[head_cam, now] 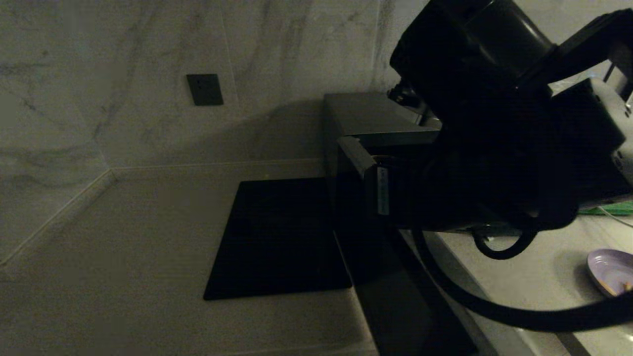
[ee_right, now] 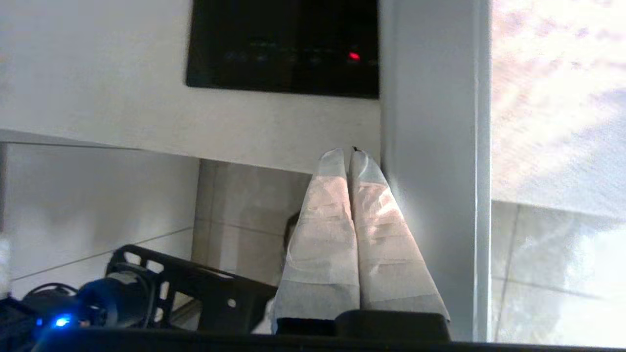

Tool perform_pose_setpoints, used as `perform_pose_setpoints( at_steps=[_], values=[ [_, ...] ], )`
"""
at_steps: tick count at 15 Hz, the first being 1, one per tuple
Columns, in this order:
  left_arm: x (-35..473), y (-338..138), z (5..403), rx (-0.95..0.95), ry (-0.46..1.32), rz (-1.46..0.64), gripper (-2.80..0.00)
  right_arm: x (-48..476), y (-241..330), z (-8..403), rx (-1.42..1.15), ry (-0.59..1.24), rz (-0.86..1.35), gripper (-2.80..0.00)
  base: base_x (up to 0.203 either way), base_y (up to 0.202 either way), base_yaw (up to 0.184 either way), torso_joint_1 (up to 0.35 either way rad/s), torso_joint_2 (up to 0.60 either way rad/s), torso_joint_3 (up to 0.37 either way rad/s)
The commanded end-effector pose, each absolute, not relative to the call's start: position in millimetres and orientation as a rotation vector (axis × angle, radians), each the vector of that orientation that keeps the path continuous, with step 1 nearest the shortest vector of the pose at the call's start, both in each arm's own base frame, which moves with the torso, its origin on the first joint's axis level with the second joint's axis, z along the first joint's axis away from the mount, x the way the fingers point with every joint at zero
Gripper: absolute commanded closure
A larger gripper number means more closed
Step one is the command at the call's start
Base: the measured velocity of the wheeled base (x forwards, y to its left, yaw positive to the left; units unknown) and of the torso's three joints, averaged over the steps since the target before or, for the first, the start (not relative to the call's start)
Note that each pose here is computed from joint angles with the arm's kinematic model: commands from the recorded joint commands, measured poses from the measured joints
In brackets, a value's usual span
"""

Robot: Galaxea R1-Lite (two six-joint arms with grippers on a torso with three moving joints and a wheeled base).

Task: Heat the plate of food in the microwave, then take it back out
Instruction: Close the microwave oven

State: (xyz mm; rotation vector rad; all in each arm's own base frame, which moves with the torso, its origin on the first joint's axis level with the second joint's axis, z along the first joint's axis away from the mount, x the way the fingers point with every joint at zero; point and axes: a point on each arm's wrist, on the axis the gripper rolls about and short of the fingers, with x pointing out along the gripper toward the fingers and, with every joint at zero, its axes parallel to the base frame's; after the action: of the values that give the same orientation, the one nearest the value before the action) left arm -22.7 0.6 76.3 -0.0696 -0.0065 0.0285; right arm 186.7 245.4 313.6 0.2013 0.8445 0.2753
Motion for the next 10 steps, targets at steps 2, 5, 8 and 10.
perform_pose_setpoints(
  at_steps=[2,5,8,10],
  values=[
    [-22.7,0.6,76.3,-0.071,-0.007,0.029,0.0,187.0,229.0,320.2,0.243,0.846,0.224,0.0,0.0,0.0,0.0,0.0,0.0,0.0],
    [-22.7,0.6,76.3,-0.071,-0.007,0.03,0.0,190.2,214.9,323.1,0.259,0.829,0.179,0.0,0.0,0.0,0.0,0.0,0.0,0.0],
    [-22.7,0.6,76.3,-0.071,-0.007,0.029,0.0,196.1,198.1,322.8,0.265,0.816,0.099,0.0,0.0,0.0,0.0,0.0,0.0,0.0],
    [-22.7,0.6,76.3,-0.071,-0.007,0.029,0.0,201.6,184.3,319.2,0.273,0.821,0.044,0.0,0.0,0.0,0.0,0.0,0.0,0.0]
  ],
)
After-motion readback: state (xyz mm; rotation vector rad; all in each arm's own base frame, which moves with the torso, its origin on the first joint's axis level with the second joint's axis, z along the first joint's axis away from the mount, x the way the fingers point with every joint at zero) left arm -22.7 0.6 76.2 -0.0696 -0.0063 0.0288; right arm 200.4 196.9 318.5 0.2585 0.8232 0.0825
